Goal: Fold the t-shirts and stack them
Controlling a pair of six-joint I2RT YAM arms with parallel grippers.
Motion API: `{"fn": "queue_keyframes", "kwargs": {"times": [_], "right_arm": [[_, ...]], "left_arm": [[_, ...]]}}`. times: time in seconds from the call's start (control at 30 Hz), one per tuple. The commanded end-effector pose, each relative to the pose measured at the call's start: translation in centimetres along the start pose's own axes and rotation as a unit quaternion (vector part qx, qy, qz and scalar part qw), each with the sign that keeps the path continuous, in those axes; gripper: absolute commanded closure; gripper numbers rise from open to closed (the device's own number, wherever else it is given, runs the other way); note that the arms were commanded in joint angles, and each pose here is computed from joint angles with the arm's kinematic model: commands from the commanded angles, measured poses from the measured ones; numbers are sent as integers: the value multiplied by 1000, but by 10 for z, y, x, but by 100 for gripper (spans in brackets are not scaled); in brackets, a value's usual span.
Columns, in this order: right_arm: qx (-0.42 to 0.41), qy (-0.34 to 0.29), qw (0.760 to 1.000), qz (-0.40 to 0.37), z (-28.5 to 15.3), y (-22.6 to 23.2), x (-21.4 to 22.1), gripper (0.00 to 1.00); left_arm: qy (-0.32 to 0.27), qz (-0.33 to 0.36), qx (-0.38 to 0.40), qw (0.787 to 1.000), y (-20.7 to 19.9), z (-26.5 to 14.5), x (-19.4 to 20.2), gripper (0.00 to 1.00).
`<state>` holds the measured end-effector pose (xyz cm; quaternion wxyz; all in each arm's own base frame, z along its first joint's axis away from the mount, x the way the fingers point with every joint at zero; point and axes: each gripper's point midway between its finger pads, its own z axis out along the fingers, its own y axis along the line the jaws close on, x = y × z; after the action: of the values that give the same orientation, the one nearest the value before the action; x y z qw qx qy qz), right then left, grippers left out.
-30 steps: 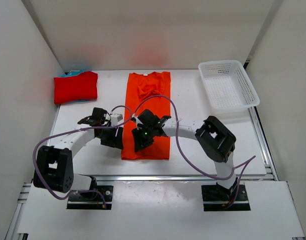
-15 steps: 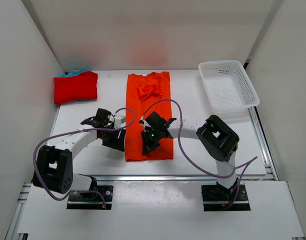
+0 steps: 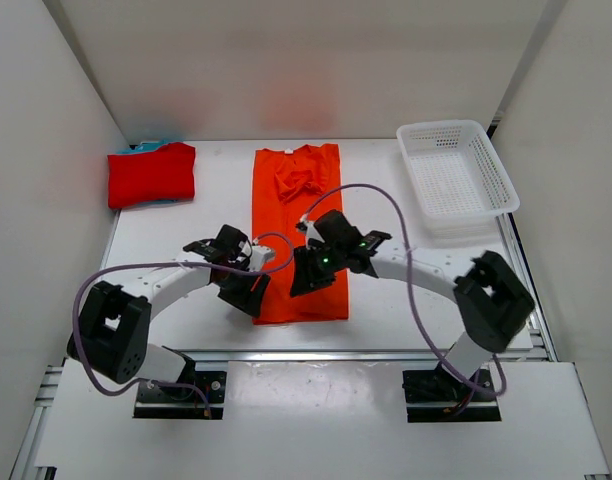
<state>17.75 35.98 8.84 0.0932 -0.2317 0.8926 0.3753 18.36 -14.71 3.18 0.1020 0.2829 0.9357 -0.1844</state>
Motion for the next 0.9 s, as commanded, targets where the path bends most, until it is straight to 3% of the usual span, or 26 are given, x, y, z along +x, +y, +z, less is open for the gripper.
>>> {"fn": "queue_keyframes", "kwargs": {"times": [0.0, 0.13, 0.33, 0.63, 0.73, 0.77, 0.8, 0.87], "right_arm": [[44, -34, 998, 33, -32, -16, 3, 57], [93, -31, 988, 120, -48, -65, 40, 55], [115, -31, 977, 175, -56, -103, 71, 50], [82, -6, 978, 192, -34, -100, 77, 45], [70, -6, 979, 189, -29, -98, 76, 49], [73, -6, 978, 193, -28, -101, 76, 52], [67, -9, 977, 201, -29, -104, 74, 60], [59, -15, 976, 207, -31, -105, 72, 76]], "left_arm": [[6, -11, -17, 1000, 8, 3, -3, 32], [14, -39, -29, 999, 21, 5, -1, 31], [21, -27, -21, 999, 13, 11, 1, 31], [43, -23, -2, 999, 2, 23, 9, 33], [48, -35, 5, 998, 3, 28, 9, 42], [50, -42, 13, 998, 1, 30, 10, 50], [52, -45, 16, 998, 1, 31, 10, 54], [54, -50, 19, 997, 3, 31, 8, 71]]}}
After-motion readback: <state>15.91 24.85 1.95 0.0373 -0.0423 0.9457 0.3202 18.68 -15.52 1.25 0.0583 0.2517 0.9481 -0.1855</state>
